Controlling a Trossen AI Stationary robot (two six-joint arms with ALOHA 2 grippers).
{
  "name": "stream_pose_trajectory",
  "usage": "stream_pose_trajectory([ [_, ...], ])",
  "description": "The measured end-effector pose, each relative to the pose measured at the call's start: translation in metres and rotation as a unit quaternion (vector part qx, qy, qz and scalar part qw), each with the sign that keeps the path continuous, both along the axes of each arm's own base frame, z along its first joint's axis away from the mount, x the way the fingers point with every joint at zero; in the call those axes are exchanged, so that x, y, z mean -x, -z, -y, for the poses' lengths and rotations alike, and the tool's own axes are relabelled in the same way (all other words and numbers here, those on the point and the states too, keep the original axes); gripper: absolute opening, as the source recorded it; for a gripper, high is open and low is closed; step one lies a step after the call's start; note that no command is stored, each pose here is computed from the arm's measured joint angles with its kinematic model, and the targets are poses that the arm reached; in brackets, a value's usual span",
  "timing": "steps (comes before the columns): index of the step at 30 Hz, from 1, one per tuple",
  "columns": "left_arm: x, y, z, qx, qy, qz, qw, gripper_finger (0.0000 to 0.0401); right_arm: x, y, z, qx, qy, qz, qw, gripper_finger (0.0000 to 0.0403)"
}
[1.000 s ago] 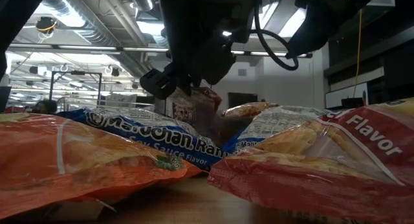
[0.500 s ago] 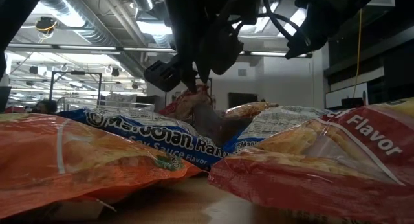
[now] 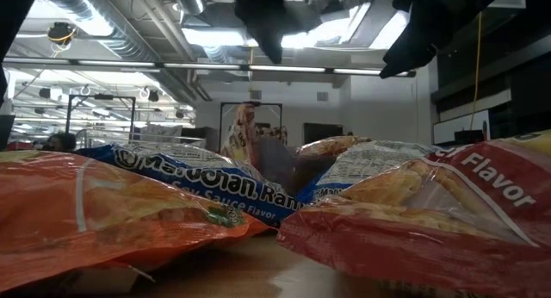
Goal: Sort Maruchan noodles
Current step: Put the red noodle pack into the black bin
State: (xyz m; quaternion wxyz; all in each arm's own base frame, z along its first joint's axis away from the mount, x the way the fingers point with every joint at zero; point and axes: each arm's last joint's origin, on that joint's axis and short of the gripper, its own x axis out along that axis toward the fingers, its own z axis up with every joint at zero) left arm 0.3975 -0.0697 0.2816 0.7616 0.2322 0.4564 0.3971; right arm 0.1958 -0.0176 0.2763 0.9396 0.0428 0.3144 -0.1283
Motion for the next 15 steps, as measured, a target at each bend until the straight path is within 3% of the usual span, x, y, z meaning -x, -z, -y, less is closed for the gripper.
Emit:
stream_pose_trajectory([
  [3, 0.008, -0.012, -0.006, 0.073, -0.072, 0.113, 0.988, 0.0149, 0.0, 0.0, 0.0, 0.0, 0.0, 0.0, 1.0, 0.0344],
  [8, 0.013, -0.01, -0.009, 0.109, -0.169, 0.252, 0.946, 0.0149, 0.0, 0.0, 0.0, -0.001, 0.001, 0.0, 1.0, 0.0344],
  [15, 0.016, 0.014, -0.015, 0.122, -0.231, 0.303, 0.917, 0.0149, 0.001, 0.002, 0.0, -0.004, 0.002, -0.01, 1.0, 0.0344],
])
